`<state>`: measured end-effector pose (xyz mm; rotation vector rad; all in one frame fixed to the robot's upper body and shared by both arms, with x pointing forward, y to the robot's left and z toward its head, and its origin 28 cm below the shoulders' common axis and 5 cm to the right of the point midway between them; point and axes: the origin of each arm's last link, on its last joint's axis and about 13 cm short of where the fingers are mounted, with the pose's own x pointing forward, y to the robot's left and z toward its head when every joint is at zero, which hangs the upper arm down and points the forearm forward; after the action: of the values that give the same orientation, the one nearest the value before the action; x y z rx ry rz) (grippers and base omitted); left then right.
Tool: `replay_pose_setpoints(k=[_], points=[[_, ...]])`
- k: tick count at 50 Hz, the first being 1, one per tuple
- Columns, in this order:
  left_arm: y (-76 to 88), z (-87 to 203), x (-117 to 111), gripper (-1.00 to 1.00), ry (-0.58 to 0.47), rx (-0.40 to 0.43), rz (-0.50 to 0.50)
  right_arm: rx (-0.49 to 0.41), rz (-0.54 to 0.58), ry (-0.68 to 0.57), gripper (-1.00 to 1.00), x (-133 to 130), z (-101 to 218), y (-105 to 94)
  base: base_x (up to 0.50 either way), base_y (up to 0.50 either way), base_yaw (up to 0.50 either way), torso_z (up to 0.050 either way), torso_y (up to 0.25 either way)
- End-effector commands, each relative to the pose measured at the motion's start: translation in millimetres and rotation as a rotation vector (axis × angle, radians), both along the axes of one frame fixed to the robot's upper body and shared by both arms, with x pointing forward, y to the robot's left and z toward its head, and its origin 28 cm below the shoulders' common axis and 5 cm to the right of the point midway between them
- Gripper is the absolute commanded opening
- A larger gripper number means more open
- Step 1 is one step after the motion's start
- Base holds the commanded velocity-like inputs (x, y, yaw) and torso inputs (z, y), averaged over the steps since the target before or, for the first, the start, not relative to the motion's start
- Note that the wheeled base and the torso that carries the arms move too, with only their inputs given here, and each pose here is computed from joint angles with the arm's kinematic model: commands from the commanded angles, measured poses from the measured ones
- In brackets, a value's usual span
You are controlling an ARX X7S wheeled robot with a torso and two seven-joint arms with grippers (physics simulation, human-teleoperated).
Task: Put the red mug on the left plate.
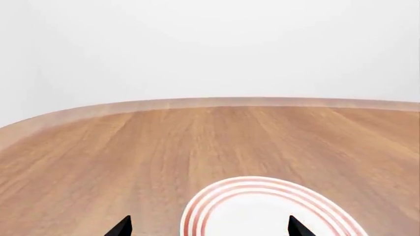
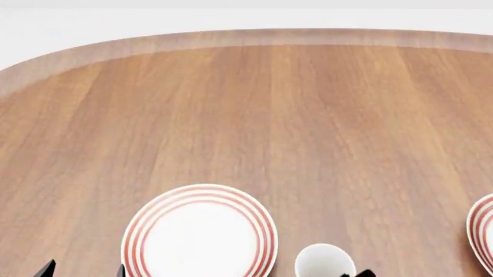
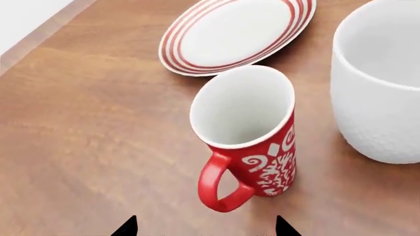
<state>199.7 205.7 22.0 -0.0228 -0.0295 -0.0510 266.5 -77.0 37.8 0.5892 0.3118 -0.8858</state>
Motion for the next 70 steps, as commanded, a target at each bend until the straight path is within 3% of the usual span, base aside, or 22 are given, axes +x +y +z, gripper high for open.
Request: replay_pose_setpoints(k=[1, 41, 70], points=[[0.5, 0.5, -0.4, 1.00, -0.001, -0.001, 0.000, 0.007, -0.012, 0.017, 1.00, 8.8, 4.1, 2.7, 0.00, 0.00, 0.00, 0.000, 0.000], [3.0, 2.9, -1.9, 1.00, -0.008, -0.010, 0.005, 0.031, -0.070, 0.023, 1.00, 38.5, 15.9, -8.2, 0.00, 0.00, 0.00, 0.000, 0.000], [5.8, 4.9, -2.2, 1.00, -0.010, -0.024, 0.010, 0.073, -0.128, 0.082, 1.00, 50.8, 2.4, -19.1, 0.00, 0.00, 0.00, 0.000, 0.000]])
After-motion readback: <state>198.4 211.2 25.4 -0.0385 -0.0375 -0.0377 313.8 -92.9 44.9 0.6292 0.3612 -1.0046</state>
